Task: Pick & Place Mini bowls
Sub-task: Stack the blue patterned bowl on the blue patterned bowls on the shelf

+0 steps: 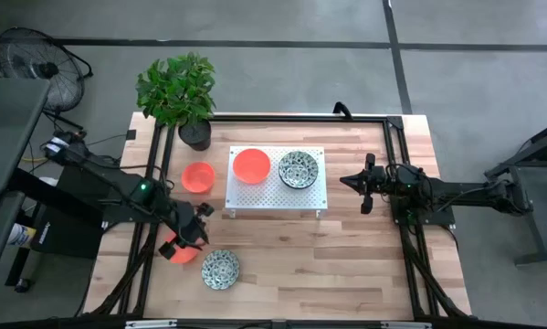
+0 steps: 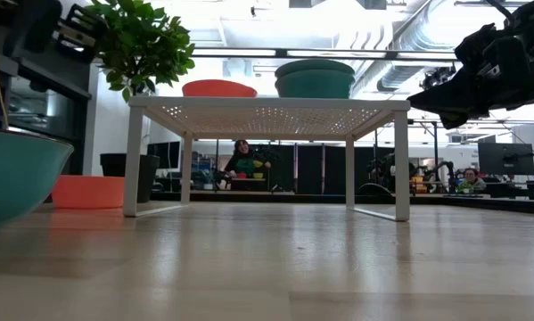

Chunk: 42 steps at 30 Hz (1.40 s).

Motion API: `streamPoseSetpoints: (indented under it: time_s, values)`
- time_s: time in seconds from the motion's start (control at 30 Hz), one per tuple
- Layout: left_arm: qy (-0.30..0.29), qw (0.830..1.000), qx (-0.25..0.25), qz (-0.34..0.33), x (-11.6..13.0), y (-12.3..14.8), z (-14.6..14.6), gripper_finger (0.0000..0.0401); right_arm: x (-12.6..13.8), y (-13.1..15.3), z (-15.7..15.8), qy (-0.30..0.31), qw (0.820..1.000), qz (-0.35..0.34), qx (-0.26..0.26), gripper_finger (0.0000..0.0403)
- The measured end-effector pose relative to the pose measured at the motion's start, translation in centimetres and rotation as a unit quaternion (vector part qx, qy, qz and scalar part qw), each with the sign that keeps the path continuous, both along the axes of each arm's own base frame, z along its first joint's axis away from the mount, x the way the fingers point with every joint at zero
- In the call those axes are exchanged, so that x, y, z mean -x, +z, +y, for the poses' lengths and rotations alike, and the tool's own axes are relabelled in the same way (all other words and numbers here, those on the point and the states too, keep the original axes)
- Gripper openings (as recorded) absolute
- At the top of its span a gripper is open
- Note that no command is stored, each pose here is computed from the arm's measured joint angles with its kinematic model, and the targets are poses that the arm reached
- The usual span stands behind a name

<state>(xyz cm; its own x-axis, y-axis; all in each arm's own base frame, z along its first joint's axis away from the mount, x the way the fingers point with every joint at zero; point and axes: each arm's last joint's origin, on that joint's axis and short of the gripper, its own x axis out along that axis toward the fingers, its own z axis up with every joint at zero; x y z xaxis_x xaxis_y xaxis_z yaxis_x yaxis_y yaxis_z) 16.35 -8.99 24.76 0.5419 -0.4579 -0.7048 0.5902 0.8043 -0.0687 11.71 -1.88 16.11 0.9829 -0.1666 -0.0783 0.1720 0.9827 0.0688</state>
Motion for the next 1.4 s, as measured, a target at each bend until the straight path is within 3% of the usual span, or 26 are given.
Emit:
streamPoseSetpoints:
  time_s: [0.2,0.3,0.6,0.83,1.13,1.4]
  values:
    - [0.094,0.994,0.015,0.059,-0.8,-1.0,-1.5,0.0103,0.0,0.0,0.0,0.000,1.000,0.000,0.000,0.0000]
    - [0.152,0.983,0.026,0.096,-1.2,-1.7,-1.7,0.0103,0.0,0.0,0.0,0.000,1.000,0.000,0.000,0.0000]
    - [0.247,0.955,0.057,0.157,-2.4,-3.4,-2.3,0.0111,0.0,0.0,0.0,0.000,1.000,0.000,0.000,0.0000]
    - [0.287,0.935,0.078,0.193,-2.7,-4.1,-2.6,0.0135,0.0,0.0,0.0,0.000,1.000,0.000,0.000,0.0000]
    - [0.309,0.925,0.088,0.204,-3.3,-4.8,-2.9,0.0172,0.0,0.0,0.0,0.000,1.000,0.000,0.000,0.0000]
    - [0.314,0.922,0.078,0.214,-4.0,-6.0,-3.3,0.0175,0.0,0.0,0.0,0.000,1.000,0.000,0.000,0.0000]
